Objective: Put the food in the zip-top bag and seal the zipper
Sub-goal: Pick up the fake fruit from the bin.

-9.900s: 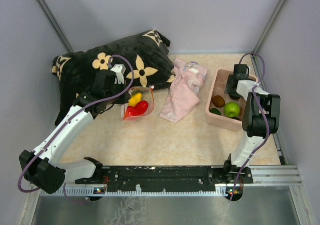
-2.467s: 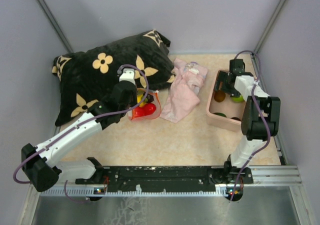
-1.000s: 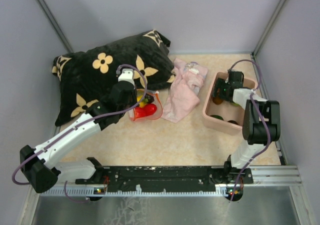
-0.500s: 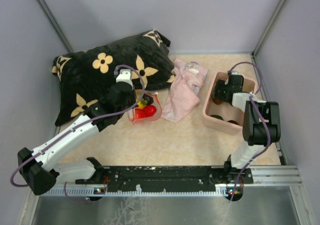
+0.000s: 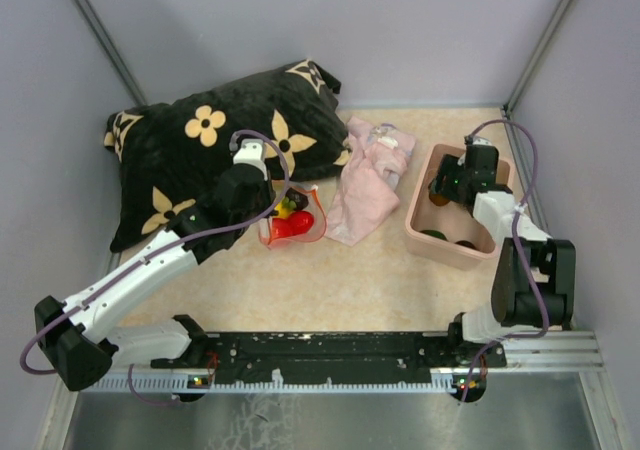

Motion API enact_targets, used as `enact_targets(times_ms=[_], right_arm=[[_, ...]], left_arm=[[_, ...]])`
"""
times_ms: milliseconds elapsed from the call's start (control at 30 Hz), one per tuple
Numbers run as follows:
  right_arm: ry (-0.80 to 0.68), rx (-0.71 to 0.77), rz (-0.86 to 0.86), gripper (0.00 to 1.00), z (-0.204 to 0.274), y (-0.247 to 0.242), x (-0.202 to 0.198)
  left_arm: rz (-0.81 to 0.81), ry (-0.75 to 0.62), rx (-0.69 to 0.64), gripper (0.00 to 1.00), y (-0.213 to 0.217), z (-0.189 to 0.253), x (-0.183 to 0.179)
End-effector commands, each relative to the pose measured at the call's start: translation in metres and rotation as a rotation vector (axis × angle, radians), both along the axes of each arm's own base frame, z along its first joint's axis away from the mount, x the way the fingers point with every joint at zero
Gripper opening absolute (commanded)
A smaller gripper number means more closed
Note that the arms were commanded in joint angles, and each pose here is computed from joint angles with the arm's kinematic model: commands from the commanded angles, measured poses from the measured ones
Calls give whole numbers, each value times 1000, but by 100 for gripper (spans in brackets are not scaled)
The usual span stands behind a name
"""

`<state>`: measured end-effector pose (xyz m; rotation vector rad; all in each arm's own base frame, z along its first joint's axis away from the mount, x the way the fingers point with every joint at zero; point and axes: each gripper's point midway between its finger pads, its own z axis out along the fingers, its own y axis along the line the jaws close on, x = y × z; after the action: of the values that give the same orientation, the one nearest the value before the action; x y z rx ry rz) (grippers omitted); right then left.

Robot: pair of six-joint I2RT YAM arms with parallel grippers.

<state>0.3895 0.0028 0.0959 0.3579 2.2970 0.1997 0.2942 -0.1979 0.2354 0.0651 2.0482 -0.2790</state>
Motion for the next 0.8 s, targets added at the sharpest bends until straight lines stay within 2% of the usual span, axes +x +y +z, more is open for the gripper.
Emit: enact_targets(times_ms=[0, 267, 500, 767], right_arm=[[-107, -7, -27, 53, 53, -4, 3], [-247, 19, 34, 52, 126, 17, -7], [-356, 93, 192, 52, 172, 88, -24], [-442, 202, 408, 52, 202, 169, -49]], left_arm=[[-39, -34, -58, 0, -12, 16, 2], [-76, -18, -81, 0, -23, 14, 2], [-91, -1, -87, 0, -30, 11, 3], [-109, 16, -95, 0, -37, 10, 4]])
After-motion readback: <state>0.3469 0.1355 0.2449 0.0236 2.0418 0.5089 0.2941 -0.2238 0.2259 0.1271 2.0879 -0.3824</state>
